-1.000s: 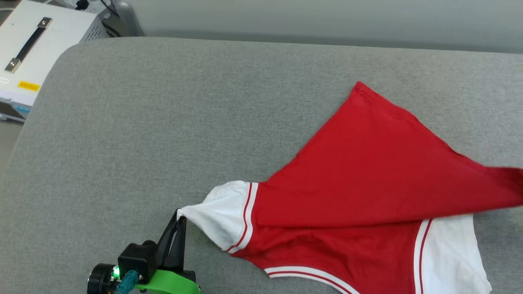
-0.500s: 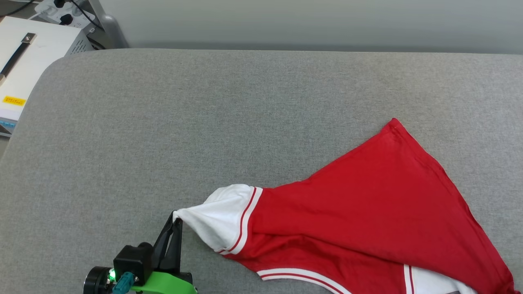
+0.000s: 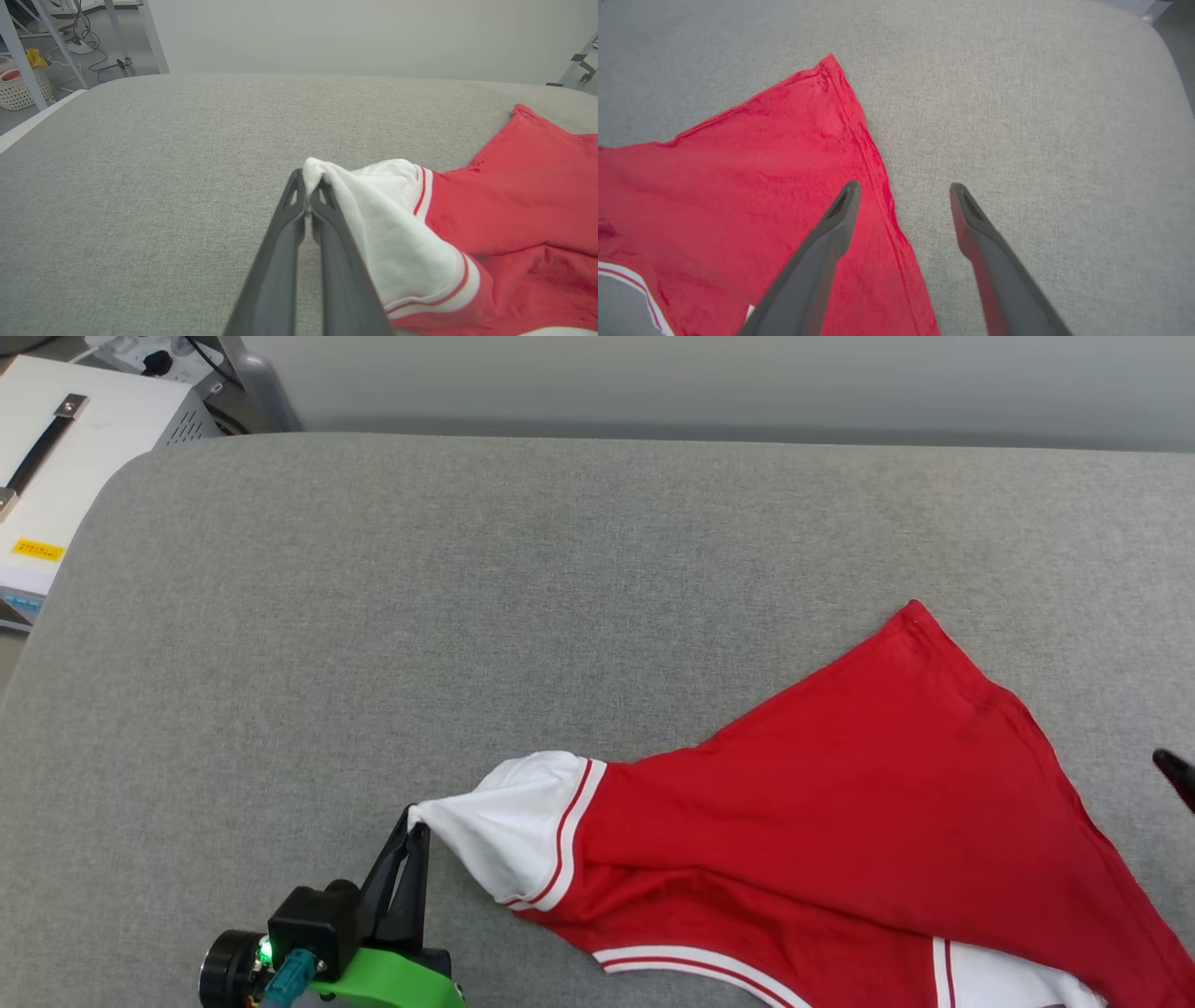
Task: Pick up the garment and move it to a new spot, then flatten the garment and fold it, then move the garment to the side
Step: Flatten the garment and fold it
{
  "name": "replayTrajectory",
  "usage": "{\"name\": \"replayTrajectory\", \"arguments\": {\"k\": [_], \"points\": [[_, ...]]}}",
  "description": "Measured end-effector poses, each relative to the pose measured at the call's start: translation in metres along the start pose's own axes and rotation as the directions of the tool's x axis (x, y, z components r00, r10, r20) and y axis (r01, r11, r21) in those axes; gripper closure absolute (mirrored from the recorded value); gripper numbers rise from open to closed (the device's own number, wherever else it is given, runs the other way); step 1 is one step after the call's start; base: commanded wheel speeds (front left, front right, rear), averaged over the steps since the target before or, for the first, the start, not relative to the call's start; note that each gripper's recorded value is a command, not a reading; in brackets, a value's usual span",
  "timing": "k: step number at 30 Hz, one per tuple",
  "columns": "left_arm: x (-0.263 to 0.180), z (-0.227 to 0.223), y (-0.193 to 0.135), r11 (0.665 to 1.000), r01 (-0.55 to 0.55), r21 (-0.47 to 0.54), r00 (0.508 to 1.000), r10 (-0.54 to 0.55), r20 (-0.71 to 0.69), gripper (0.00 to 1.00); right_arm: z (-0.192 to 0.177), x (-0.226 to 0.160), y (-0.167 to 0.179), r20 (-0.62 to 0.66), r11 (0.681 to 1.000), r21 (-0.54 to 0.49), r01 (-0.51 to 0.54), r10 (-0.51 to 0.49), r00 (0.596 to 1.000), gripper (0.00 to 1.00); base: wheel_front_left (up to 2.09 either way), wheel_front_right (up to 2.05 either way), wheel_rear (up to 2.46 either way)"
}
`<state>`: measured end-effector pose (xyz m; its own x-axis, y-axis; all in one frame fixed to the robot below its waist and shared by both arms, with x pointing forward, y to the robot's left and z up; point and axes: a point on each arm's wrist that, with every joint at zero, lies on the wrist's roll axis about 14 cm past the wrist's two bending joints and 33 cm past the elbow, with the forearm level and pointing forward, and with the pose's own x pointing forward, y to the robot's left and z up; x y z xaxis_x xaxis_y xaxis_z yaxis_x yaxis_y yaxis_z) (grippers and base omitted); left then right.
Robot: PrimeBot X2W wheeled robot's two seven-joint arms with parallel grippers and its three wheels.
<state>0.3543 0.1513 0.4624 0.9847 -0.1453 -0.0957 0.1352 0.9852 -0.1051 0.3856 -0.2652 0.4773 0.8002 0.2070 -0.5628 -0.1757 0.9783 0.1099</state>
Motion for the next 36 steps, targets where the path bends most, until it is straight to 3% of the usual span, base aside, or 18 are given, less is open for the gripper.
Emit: {"name": "replayTrajectory", "arguments": {"k": [4, 9, 14, 19, 26, 33, 34, 35, 36], "points": [[0.009, 0.003, 0.0, 1.0, 0.003, 0.002, 1.0, -0.003, 0.01, 1.0, 0.046, 0.031, 0.023, 0.008, 0.989, -0.131, -0.065, 0.067, 0.998, 0.0, 0.0, 0.0, 0.0], [0.017, 0.002, 0.0, 1.0, -0.001, -0.005, 1.0, 0.001, 0.009, 1.0, 0.049, 0.071, 0.042, -0.126, 0.97, -0.215, -0.116, 0.09, 0.988, 0.0, 0.0, 0.0, 0.0], [0.026, 0.003, 0.001, 1.0, -0.001, 0.0, 1.0, 0.001, 0.016, 1.0, 0.042, 0.11, 0.048, -0.281, 0.938, -0.319, -0.136, 0.044, 0.959, 0.0, 0.0, 0.0, 0.0], [0.032, 0.0, 0.004, 1.0, -0.008, -0.001, 1.0, 0.008, 0.014, 1.0, 0.034, 0.145, 0.061, -0.362, 0.925, -0.338, -0.173, 0.042, 0.931, 0.0, 0.0, 0.0, 0.0], [0.04, -0.012, 0.011, 1.0, -0.023, 0.0, 1.0, 0.023, -0.018, 1.0, 0.012, 0.192, 0.076, -0.435, 0.952, -0.236, -0.197, 0.078, 0.897, 0.0, 0.0, 0.0, 0.0], [0.041, -0.02, 0.015, 0.999, -0.035, -0.005, 0.999, 0.035, -0.036, 1.0, -0.021, 0.205, 0.07, -0.529, 0.95, -0.24, -0.2, 0.045, 0.847, 0.0, 0.0, 0.0, 0.0], [0.041, -0.021, 0.016, 0.999, -0.036, -0.004, 0.999, 0.036, -0.038, 1.0, -0.021, 0.205, 0.07, -0.53, 0.95, -0.237, -0.203, 0.049, 0.846, 0.3, 0.0, 0.0, 0.0], [0.041, -0.021, 0.016, 0.999, -0.038, -0.004, 0.999, 0.037, -0.04, 1.0, -0.021, 0.205, 0.07, -0.529, 0.95, -0.235, -0.204, 0.051, 0.847, 0.84, 0.0, 0.0, 0.0], [0.041, -0.021, 0.016, 0.999, -0.038, -0.004, 0.998, 0.038, -0.04, 1.0, -0.02, 0.204, 0.071, -0.524, 0.95, -0.232, -0.207, 0.057, 0.85, 1.0, 0.0, 0.0, 0.0]]}}
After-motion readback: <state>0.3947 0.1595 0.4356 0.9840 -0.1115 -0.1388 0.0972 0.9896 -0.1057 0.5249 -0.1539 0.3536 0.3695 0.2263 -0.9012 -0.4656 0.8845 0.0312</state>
